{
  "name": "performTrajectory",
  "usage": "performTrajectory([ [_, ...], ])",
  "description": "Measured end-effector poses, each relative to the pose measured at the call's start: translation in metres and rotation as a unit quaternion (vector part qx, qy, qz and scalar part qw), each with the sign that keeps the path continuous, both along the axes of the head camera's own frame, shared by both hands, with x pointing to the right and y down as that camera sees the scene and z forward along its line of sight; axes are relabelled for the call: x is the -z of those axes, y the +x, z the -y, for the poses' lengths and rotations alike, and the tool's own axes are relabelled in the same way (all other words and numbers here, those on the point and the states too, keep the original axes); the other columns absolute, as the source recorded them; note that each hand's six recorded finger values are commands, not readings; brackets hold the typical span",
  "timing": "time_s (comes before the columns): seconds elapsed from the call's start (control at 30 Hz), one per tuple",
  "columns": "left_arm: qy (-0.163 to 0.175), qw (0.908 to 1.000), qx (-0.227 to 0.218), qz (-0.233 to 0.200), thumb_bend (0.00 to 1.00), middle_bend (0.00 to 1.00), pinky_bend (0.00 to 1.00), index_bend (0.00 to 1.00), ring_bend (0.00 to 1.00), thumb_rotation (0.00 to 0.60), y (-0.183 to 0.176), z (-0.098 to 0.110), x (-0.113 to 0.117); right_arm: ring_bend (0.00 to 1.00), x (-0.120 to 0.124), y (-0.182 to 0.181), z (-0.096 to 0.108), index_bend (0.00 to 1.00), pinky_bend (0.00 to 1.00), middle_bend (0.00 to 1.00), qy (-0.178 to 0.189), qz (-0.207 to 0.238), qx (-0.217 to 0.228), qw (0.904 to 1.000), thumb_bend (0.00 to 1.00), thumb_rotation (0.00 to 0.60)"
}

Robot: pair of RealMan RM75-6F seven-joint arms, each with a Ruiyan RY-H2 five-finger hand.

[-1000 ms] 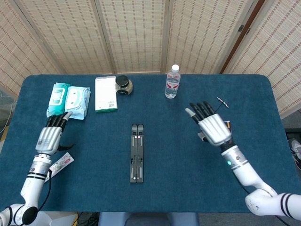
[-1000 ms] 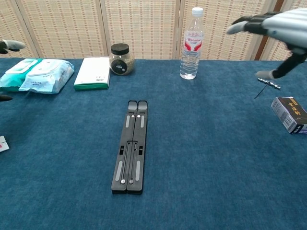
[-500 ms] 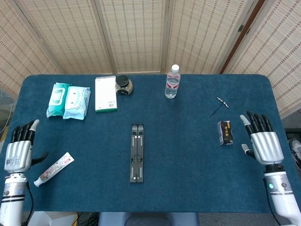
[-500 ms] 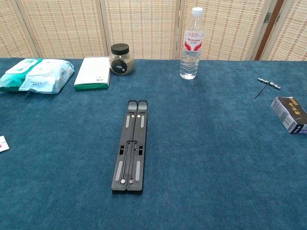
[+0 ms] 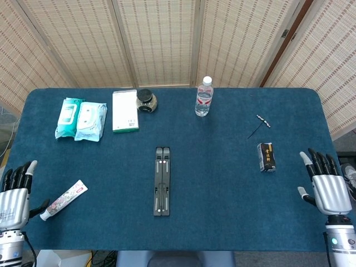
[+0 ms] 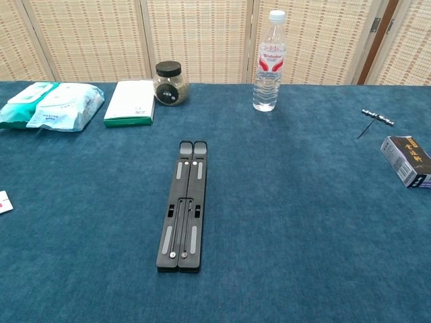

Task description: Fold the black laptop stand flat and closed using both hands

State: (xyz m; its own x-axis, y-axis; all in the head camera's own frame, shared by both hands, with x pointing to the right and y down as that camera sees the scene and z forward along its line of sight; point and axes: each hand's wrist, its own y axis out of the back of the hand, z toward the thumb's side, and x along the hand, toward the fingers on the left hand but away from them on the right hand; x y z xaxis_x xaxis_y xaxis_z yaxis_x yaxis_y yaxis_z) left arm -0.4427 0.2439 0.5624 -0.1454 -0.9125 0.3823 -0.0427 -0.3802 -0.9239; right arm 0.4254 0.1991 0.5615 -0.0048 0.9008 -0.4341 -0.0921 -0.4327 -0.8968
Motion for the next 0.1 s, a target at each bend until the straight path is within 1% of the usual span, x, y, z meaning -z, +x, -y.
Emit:
performTrajectory([
  [0.1, -0.005, 1.0000, 0.001, -0.001, 0.15, 0.08, 0.00, 0.00, 0.08, 0.600, 0.0002, 0.0002, -0.0016, 0.00, -0.0009, -0.0047, 0.0006, 0.00, 0.00, 0.00, 0.004, 0.004, 0.013, 0.9999, 0.18, 0.600],
])
